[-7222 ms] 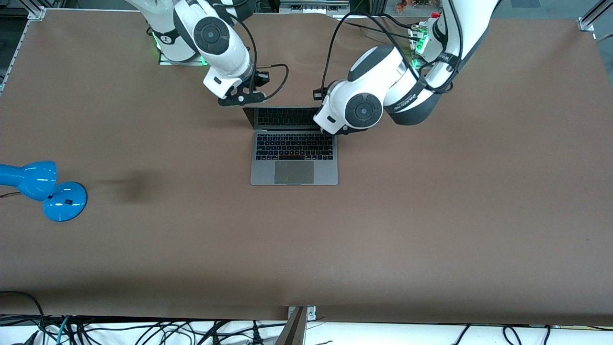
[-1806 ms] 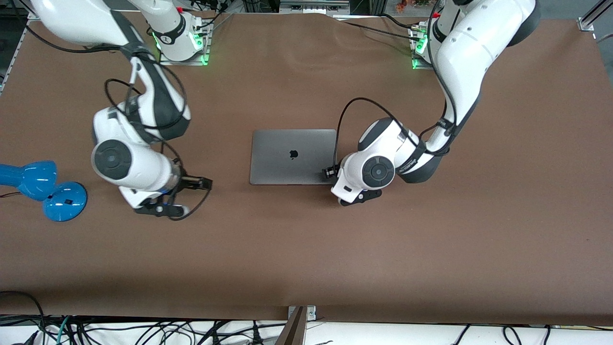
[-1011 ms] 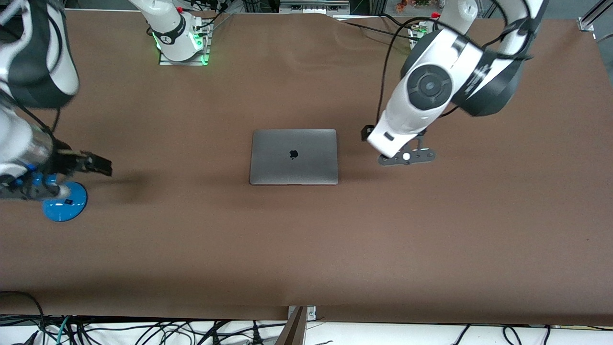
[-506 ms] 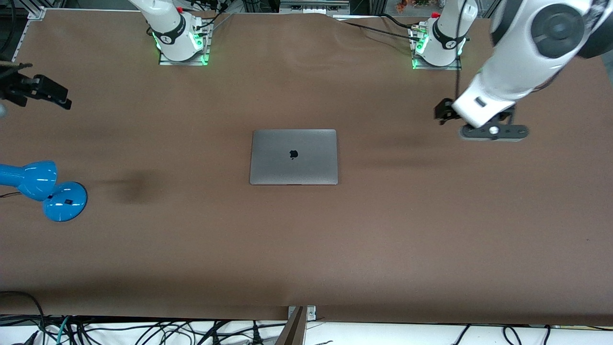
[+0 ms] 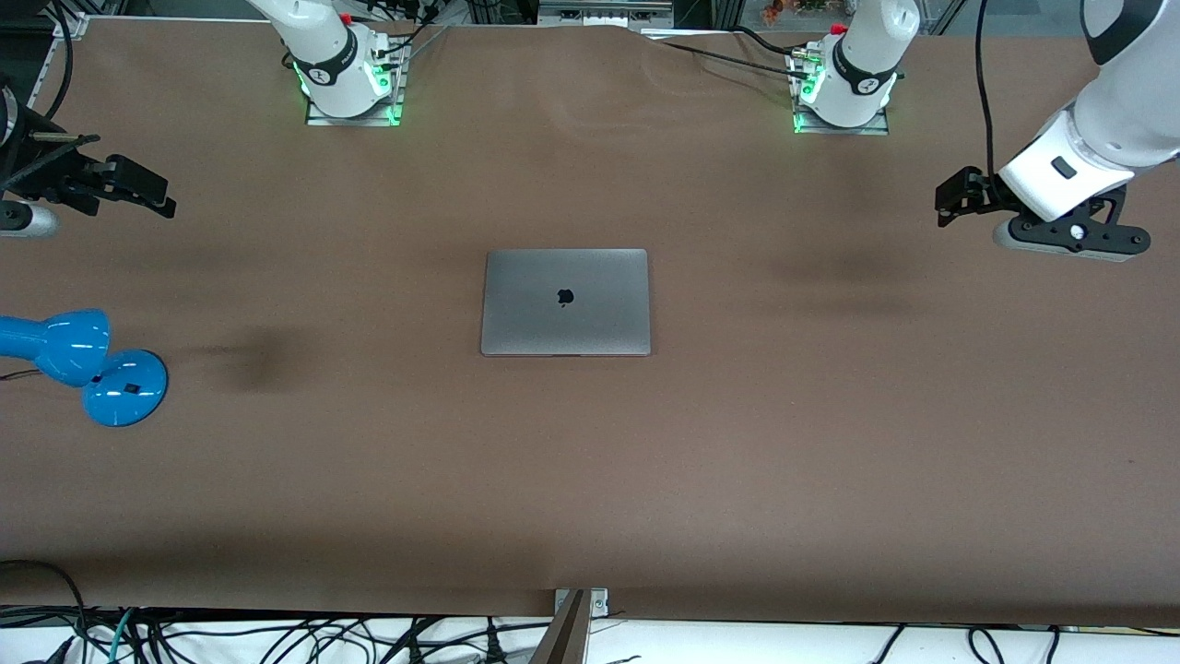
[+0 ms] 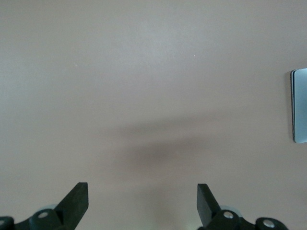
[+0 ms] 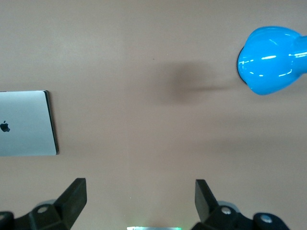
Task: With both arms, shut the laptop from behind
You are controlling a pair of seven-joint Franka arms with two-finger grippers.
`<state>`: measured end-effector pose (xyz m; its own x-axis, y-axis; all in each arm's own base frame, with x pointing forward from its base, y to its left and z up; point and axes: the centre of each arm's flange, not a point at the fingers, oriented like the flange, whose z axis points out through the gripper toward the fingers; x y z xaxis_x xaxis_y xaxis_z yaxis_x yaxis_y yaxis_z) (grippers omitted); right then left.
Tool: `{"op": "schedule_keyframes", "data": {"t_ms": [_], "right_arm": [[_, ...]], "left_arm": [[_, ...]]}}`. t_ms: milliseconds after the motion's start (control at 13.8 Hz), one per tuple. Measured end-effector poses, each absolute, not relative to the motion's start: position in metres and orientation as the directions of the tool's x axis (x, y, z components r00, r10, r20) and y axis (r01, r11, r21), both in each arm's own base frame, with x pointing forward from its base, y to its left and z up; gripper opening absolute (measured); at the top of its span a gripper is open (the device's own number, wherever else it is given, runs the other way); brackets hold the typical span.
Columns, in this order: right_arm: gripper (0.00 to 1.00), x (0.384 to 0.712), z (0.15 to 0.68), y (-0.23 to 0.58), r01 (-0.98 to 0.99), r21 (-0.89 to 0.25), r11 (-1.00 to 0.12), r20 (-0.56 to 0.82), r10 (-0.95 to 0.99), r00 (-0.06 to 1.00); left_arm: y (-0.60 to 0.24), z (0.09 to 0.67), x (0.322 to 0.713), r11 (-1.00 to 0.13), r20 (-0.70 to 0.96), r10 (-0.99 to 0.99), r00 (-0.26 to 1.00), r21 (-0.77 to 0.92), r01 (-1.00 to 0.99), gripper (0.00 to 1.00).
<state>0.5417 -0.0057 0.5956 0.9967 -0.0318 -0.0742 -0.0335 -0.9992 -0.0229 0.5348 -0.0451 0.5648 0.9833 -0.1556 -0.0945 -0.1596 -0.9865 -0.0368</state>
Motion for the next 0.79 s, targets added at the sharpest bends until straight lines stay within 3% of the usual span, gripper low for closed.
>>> {"op": "schedule_keyframes", "data": {"t_ms": [794], "right_arm": [[1.00,0.5442,0.5931,-0.0054,-0.033,-0.023,-0.999,-0.072,-0.031,0.997]], "left_arm": [[-0.0395,0.5723,0.5358,-0.988,-0.065,-0.151,0.986,-0.003,-0.151,1.00]]}}
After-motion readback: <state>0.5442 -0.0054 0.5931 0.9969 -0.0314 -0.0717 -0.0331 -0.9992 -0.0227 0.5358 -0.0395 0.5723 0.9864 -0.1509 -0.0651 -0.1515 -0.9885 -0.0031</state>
